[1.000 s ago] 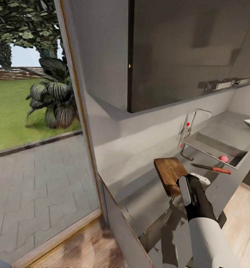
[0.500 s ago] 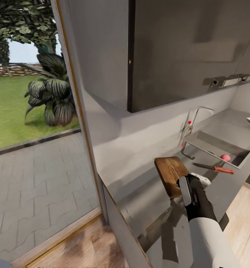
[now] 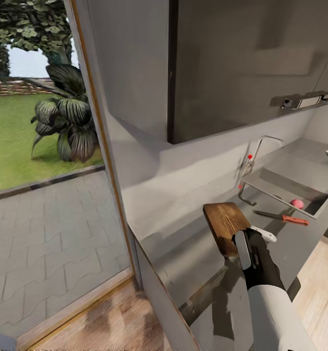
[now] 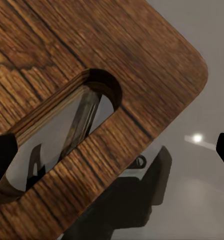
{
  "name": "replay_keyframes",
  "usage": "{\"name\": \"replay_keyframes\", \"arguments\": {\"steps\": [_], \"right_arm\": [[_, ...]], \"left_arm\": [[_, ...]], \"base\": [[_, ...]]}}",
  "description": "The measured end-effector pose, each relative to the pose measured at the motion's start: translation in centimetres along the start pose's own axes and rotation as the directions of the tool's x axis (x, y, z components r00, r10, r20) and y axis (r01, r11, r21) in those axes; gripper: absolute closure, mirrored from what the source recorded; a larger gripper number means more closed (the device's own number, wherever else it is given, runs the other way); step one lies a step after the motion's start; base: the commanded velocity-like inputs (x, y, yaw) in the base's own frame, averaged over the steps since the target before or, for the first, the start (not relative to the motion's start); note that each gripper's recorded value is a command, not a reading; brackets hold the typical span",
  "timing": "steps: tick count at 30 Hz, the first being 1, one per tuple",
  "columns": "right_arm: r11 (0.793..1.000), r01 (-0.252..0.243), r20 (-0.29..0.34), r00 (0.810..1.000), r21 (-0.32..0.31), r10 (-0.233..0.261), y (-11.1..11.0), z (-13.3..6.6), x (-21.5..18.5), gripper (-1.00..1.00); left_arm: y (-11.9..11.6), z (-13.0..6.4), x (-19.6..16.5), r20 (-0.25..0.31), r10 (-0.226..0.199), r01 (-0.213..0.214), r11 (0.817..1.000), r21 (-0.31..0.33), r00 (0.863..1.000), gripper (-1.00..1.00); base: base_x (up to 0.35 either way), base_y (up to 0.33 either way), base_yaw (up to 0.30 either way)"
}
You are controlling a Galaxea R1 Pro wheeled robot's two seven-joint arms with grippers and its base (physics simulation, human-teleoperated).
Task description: In the kitchen, take the Vidalia onion out of the sink, dice it on the chopping board with the paring knife, put the diced onion into the bowl on the countertop, then place both the paring knife and the chopping board into the sink.
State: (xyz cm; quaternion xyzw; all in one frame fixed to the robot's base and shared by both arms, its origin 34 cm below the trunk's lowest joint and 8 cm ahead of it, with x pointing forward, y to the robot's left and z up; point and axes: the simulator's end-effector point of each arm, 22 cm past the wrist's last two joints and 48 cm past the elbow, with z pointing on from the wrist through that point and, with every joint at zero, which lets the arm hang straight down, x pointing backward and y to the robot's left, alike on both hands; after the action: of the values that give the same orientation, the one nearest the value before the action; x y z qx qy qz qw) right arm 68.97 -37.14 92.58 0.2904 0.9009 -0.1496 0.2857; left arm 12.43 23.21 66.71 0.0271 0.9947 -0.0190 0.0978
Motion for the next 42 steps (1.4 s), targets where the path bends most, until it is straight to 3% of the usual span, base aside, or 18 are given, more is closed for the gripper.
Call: {"name": "replay_keyframes", "arguments": {"steps": [22,42], "right_arm": [[1.0,0.021,-0.023,1.0,0.022,-0.021,-0.1,1.4,1.3,-1.0],[1.0,0.007,-0.013,1.0,0.017,-0.006,0.0,1.7,1.0,-1.0]], "left_arm": [[0.0,-0.2,1.5,-0.043,-0.002,0.002,1.0,0.001,0.999,-1.0],[-0.1,-0.4,2.3,-0.065,-0.003,0.003,1.0,0.002,0.998,-1.0]], "base": [[0.0,0.0,0.0],[0.0,0.0,0.0]]}}
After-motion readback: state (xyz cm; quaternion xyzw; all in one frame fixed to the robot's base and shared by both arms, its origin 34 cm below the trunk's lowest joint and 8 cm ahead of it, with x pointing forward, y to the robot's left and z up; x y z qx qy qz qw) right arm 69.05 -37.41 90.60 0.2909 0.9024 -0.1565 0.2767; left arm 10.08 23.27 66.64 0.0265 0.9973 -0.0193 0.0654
